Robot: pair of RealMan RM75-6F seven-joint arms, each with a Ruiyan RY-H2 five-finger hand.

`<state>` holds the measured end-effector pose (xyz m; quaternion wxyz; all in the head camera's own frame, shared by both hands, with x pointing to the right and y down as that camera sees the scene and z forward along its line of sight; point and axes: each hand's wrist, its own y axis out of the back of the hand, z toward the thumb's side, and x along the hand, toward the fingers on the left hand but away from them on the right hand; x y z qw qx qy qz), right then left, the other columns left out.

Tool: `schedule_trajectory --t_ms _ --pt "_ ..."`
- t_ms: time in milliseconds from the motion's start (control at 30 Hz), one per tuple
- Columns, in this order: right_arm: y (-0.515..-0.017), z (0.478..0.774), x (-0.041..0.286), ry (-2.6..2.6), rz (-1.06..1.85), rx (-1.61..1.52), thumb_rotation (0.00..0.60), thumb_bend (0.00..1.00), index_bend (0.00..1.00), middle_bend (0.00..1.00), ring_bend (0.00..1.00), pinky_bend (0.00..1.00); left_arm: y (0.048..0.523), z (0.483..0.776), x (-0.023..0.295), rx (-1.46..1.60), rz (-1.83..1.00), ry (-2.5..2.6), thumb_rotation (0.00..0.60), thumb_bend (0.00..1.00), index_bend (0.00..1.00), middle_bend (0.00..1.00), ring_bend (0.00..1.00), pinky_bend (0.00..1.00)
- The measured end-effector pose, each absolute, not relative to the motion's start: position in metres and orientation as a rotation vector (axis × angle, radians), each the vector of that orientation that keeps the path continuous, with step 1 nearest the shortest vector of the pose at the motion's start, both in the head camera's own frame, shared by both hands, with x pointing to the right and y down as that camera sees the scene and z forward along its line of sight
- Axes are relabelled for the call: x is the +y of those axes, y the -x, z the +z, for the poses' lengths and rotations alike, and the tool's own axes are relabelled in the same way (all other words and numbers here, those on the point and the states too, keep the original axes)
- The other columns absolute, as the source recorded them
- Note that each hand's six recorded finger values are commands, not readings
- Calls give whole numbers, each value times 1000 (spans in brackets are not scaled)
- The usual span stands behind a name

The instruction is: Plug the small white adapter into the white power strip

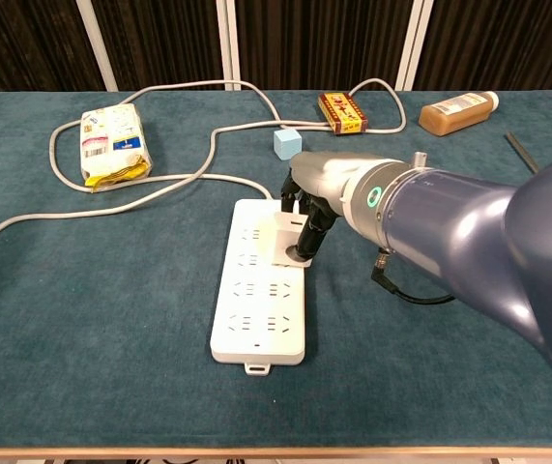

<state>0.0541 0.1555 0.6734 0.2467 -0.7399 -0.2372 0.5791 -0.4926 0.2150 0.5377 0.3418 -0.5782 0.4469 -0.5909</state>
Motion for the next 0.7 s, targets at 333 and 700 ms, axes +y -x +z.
schedule_trajectory --t_ms 333,700 --pt "-47 668 162 2004 1520 -629 600 503 603 487 296 86 492 538 215 1158 -1538 1503 600 85 182 0 0 0" --pt "-45 672 167 1989 1519 -595 600 505 611 491 297 87 492 539 215 1158 -1542 1500 600 84 185 0 0 0"
